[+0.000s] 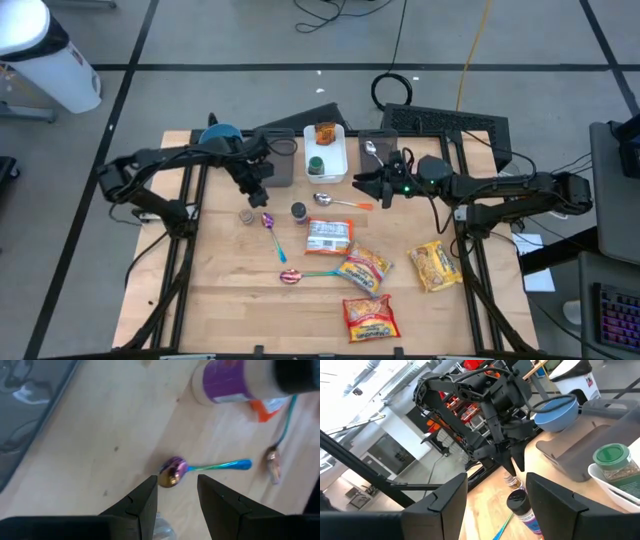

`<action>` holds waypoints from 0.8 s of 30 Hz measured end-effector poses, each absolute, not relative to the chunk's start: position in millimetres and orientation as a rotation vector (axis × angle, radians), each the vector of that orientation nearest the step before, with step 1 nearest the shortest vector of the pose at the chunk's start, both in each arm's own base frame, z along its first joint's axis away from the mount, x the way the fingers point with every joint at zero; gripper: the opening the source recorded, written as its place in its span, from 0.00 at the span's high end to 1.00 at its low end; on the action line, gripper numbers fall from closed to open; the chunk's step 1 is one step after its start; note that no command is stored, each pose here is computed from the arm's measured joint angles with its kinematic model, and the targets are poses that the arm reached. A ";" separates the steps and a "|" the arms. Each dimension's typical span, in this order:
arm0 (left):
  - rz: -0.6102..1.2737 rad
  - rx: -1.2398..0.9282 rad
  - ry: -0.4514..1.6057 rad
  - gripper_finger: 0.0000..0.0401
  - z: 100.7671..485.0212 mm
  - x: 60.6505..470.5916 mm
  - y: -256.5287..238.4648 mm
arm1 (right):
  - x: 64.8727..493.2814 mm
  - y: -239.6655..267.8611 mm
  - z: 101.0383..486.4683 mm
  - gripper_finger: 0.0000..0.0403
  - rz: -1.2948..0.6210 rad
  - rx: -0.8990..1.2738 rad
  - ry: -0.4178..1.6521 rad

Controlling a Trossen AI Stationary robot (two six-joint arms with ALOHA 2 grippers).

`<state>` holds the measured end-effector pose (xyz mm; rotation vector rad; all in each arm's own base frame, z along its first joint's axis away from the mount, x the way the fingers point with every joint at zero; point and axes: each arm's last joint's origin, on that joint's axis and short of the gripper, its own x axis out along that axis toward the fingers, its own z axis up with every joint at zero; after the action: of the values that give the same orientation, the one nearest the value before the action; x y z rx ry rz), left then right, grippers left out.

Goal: Pick & Place Food Item
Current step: Put the rainbow spoon into the right black bin

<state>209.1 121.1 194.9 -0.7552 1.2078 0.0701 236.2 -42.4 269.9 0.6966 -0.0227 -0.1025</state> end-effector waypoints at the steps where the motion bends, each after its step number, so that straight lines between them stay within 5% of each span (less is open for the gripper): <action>1: 0.068 -0.752 1.215 0.63 193.9 209.1 121.1 | 236.2 -42.4 269.9 0.51 -0.105 0.696 -0.024; 24: 0.005 -0.769 1.329 0.63 168.2 212.7 121.2 | 236.1 -42.6 267.3 0.51 -0.117 0.674 0.003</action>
<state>212.7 121.2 168.2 -0.7689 1.3291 0.0048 236.1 -42.6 267.3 0.6736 0.0027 -0.1174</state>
